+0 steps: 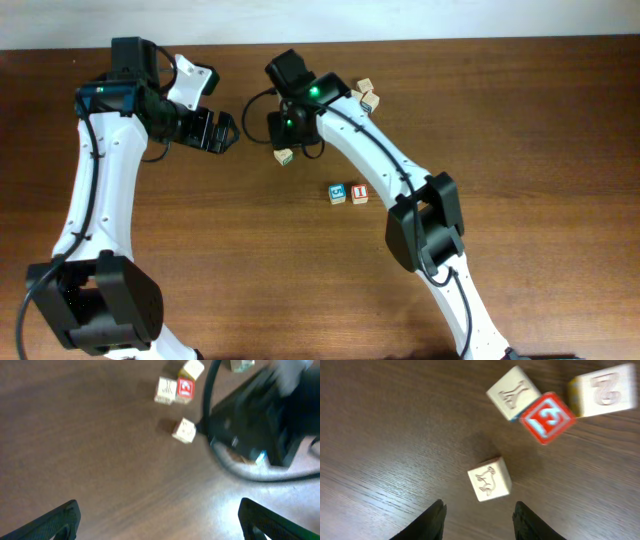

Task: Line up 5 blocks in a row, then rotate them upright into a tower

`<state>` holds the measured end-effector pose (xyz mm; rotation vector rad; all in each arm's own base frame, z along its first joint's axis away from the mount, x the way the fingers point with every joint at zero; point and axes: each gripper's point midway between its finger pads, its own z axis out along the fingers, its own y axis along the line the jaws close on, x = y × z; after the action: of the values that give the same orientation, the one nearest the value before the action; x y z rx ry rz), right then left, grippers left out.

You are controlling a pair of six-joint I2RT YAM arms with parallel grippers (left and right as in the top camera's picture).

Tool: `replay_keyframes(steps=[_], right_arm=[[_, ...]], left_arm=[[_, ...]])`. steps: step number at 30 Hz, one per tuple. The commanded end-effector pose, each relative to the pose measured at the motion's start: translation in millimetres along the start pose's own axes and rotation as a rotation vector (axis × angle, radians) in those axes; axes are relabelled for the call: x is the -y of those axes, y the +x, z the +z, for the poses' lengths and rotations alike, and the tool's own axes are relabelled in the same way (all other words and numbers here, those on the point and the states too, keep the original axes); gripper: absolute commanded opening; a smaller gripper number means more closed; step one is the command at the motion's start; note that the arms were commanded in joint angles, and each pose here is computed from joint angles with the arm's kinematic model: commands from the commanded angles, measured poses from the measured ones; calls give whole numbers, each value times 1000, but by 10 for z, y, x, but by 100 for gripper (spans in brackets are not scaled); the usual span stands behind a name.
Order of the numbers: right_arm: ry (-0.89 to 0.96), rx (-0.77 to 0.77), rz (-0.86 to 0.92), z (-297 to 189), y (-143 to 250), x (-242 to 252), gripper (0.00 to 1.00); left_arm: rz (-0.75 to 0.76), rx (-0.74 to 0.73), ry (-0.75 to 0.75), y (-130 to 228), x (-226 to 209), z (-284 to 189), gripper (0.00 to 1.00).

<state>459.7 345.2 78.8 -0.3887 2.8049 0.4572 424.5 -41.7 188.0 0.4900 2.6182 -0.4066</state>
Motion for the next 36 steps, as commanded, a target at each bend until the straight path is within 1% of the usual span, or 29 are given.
replay_keyframes(steps=[1,3,6,9,11,13,14,17,25,27,30,36], right_arm=[[36,-38,-134,240,115,58,45],[69,-31,-153,246,98,117,45],[67,-20,-207,255,68,110,45],[61,-9,-260,276,48,72,45],[64,-7,-289,340,45,72,44],[67,-20,-294,427,77,100,44],[68,-28,-293,467,97,113,44],[69,-39,-305,503,122,129,44],[65,-56,-314,606,192,91,43],[65,-57,-315,609,196,88,35],[67,-61,-299,608,207,93,33],[88,-108,-200,594,326,147,28]], left_arm=[[19,28,-44,-100,-77,-59,99],[12,31,-62,-108,-132,-102,99],[-81,57,-87,-133,-288,-231,99],[-258,113,-139,-124,-644,-466,99],[-388,146,-174,-42,-926,-608,99],[-474,153,-188,62,-1084,-689,99],[-491,149,-192,105,-1124,-711,99],[-513,133,-193,177,-1149,-728,99],[-508,126,-179,167,-1097,-706,99],[-504,125,-177,160,-1082,-698,99],[-504,126,-177,159,-1083,-698,99],[-504,126,-177,159,-1083,-698,99]])
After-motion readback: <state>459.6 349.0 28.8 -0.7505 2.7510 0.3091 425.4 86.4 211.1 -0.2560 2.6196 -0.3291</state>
